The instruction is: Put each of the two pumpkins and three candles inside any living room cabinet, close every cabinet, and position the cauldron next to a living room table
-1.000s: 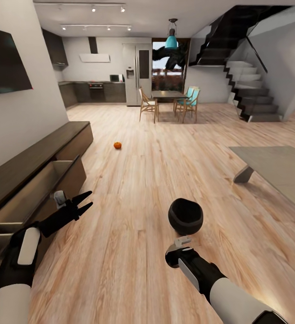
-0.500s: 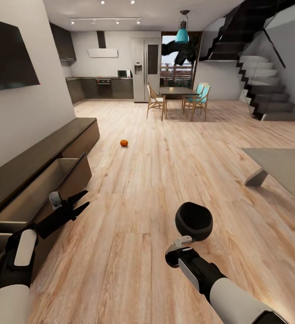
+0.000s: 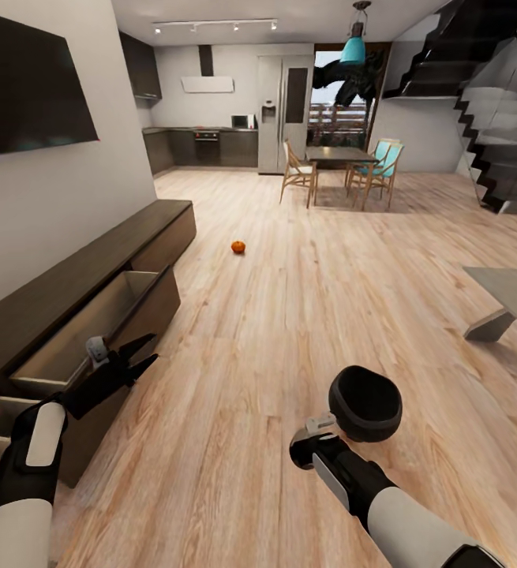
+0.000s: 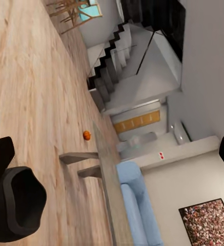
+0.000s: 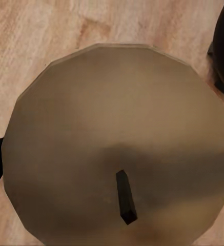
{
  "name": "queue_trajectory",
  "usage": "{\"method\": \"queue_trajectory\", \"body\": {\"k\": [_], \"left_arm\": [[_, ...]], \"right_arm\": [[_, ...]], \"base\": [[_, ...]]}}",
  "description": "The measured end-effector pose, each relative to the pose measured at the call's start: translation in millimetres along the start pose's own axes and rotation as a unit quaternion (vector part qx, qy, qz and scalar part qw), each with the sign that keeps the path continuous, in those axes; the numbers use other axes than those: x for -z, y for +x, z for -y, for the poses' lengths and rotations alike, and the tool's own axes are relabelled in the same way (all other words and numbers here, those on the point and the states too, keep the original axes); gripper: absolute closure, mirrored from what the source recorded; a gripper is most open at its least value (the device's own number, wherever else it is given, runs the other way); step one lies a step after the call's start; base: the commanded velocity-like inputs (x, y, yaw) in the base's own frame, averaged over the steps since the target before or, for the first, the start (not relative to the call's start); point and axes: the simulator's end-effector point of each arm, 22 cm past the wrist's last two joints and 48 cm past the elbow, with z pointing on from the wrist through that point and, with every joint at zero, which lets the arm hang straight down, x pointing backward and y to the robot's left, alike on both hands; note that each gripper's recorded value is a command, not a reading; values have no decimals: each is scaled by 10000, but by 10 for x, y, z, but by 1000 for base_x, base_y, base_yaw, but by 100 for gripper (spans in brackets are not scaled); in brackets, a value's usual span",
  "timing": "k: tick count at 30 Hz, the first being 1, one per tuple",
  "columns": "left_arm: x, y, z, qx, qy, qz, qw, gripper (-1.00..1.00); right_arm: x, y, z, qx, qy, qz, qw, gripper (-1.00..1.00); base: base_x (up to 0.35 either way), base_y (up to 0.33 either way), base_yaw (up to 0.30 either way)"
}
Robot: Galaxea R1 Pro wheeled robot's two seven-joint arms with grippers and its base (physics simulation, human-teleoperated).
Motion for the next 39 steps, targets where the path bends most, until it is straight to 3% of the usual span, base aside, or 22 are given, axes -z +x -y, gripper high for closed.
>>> {"method": "queue_trajectory", "body": {"k": [39], "left_arm": [[-2,71,-286,160,-151,-49,9997,-100]], "right_arm": [[-175,238,-30,-20,-60,-245,9997,100]], "base": [[335,0,176]]}}
